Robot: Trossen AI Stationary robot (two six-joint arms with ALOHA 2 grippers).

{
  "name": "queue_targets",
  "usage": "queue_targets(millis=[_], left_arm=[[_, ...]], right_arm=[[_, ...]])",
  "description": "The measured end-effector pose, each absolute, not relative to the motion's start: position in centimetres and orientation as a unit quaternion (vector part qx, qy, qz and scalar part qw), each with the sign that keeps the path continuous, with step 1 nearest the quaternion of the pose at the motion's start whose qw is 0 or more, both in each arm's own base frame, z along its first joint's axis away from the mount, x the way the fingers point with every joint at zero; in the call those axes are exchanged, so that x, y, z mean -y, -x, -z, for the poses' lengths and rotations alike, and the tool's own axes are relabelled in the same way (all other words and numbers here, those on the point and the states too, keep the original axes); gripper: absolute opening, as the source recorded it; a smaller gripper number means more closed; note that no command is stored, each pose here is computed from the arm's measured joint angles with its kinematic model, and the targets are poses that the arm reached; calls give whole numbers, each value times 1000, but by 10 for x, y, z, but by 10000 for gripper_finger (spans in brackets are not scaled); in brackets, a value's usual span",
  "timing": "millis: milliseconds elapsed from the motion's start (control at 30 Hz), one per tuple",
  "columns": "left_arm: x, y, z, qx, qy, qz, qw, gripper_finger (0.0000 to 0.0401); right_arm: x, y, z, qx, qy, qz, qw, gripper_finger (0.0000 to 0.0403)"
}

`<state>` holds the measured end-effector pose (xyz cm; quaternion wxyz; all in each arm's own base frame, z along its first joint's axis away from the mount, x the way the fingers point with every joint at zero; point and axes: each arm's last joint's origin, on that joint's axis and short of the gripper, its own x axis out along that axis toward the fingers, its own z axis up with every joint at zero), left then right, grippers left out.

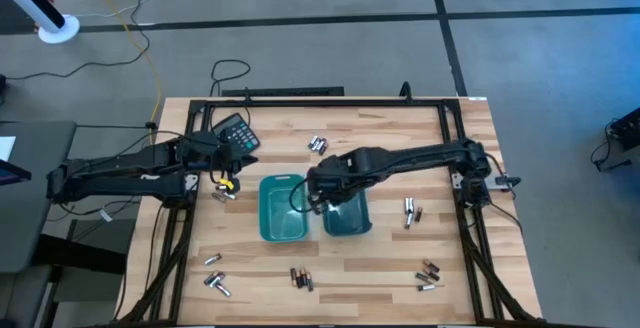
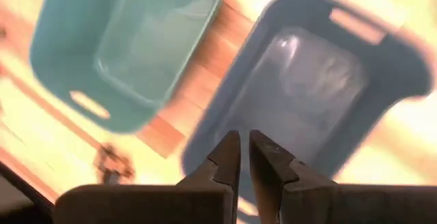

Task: Sort batteries
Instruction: Put the silver battery into the green bin

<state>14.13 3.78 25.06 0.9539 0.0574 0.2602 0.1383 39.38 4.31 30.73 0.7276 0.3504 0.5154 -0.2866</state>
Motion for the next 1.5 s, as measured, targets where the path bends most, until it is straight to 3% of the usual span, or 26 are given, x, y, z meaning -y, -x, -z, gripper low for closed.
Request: queue_targets(millis=[267,500,800,1000,1267,1500], left_arm=[[-38,-141,-251,-257,-37,-144,955,4],[-38,-142,-251,-247,10,-157,956,4],[-38,-142,-252,-228,76,-173,955,4],[-39,-145,-259,-186,98,-178,961,4],[-40,-151,-268,-127,135,-180,966,4],[-45,-172,-266,-94,209,-184,956,4]], right_arm=[[-33,-394,-314,-534,-243,203,784,52],[-19,-387,-309,-551,-195,249,772,52],[-13,-349,-340,-530,-117,291,788,53],[-10,-301,-345,-510,-147,314,787,80],[-20,-231,-322,-462,-194,367,784,148],[-36,-189,-294,-361,-235,343,835,185]])
